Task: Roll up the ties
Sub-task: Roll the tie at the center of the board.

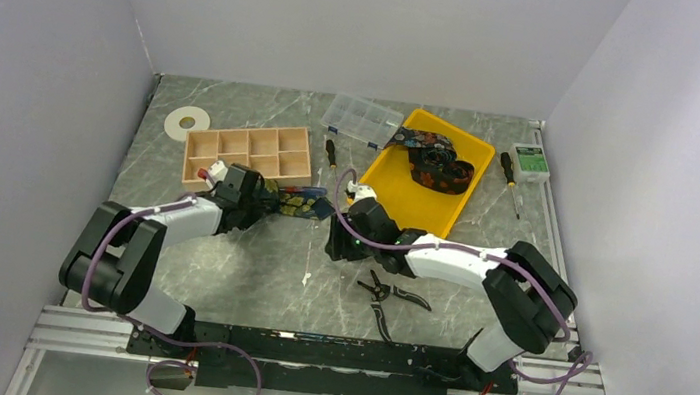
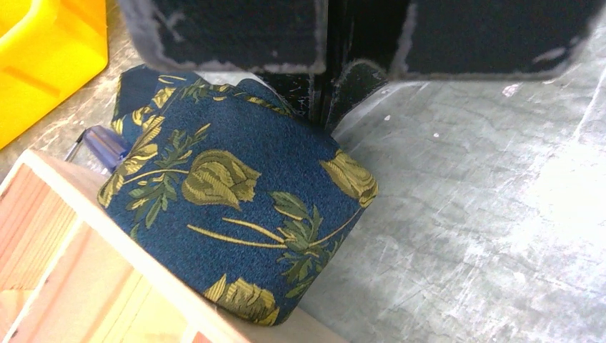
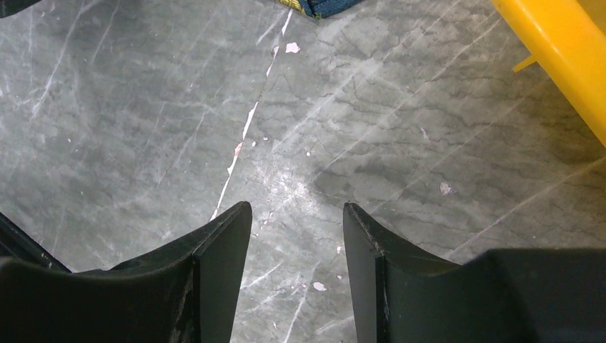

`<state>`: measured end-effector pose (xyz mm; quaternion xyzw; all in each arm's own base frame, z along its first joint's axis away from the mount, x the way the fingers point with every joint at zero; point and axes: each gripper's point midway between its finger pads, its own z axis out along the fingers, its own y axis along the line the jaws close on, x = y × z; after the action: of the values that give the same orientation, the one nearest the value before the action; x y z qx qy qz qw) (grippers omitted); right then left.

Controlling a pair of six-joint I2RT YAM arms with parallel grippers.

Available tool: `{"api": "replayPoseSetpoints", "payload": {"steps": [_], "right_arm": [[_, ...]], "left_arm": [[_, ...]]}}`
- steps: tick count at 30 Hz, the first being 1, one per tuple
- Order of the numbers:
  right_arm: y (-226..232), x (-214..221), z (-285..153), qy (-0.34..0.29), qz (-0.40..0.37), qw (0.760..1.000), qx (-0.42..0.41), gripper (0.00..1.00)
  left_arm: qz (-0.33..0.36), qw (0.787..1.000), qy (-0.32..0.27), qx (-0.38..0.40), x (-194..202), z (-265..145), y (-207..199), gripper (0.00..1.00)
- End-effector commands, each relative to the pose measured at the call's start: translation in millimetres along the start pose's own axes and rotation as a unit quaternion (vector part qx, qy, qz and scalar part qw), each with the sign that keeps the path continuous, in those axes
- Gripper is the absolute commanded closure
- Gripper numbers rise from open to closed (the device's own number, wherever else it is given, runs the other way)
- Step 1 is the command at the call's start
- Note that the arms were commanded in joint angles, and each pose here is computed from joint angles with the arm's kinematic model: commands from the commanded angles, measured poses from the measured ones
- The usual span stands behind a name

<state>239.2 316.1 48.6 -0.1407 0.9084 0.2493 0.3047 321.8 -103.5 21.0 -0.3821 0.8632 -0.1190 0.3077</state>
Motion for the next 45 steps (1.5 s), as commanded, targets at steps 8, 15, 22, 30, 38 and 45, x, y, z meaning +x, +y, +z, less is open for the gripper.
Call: {"api": "replayPoseSetpoints", "payload": {"steps": [8,15,22,30,38,45], "right_arm": [[1,-15,-9,-0.036,0.000,0.999,-0.004,0.46],[-2,-12,-9,-0.035,0.001,0.999,-0.003,0.46],[2,-16,-10,-0.038,-0.001,0.999,-0.011,0.42],[10,-34,-6,-0.051,0.002,0.999,-0.014,0.32],[53,-85,21,-0.067,0.023,0.995,-0.066,0.31],[82,-137,60,-0.068,0.045,0.992,-0.101,0.32]], "left_arm": [[-0.067,0.997,-0.035,0.028,-17,15,-25,0.97],[-0.058,0.997,-0.039,0.020,-15,17,-17,0.97],[-0.023,0.999,-0.016,0.032,-6,-5,-8,0.97],[0.016,0.999,0.015,0.049,-2,-65,4,0.97],[-0.030,0.994,-0.072,0.071,-66,-103,6,0.91],[-0.055,0.986,-0.037,0.150,-105,-81,-2,0.67]]}}
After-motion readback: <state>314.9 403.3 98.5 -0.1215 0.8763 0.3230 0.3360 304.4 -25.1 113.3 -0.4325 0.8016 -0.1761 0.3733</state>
